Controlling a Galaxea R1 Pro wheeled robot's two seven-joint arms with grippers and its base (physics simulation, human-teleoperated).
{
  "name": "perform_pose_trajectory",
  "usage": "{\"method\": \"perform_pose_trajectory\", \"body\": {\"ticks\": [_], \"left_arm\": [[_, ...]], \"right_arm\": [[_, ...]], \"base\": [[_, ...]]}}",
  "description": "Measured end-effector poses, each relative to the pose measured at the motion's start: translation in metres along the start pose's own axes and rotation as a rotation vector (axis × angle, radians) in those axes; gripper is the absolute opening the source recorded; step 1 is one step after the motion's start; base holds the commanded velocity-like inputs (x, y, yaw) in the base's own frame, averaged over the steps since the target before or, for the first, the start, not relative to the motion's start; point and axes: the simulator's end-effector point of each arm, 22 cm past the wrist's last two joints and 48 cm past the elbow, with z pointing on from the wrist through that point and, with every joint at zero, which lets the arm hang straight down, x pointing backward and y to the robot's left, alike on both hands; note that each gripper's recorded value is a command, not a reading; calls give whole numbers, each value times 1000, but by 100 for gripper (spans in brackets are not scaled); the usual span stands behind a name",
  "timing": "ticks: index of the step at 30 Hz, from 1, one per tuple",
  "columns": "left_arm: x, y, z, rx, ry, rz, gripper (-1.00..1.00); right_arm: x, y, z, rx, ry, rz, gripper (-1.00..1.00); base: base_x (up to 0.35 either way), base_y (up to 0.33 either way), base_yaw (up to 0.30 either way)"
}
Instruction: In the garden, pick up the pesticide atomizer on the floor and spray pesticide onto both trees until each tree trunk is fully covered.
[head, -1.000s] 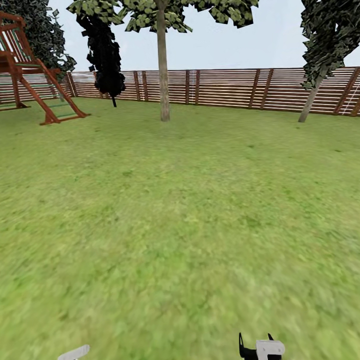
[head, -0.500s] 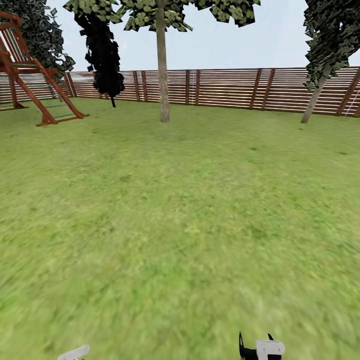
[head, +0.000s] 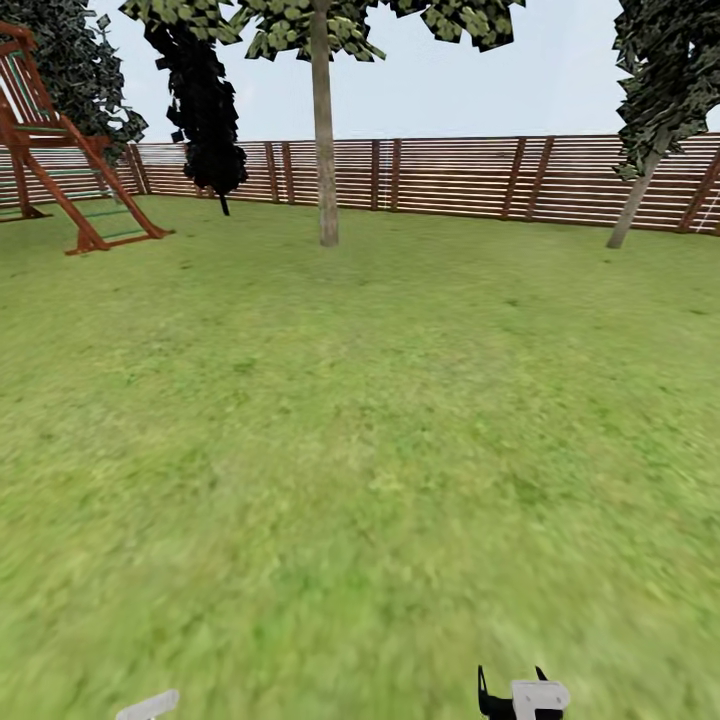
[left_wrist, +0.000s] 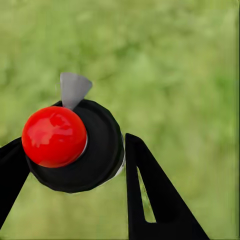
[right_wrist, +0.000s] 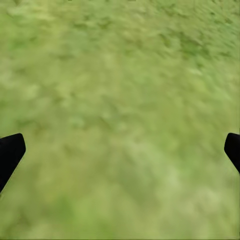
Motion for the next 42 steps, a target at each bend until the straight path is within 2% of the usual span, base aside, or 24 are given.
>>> {"method": "perform_pose_trajectory", "body": {"ticks": [42], "left_arm": [[0, 0, 0, 0, 0, -1, -100]], "right_arm": [[0, 2, 0, -1, 0, 2, 100]], "base": [[338, 0, 0]]}}
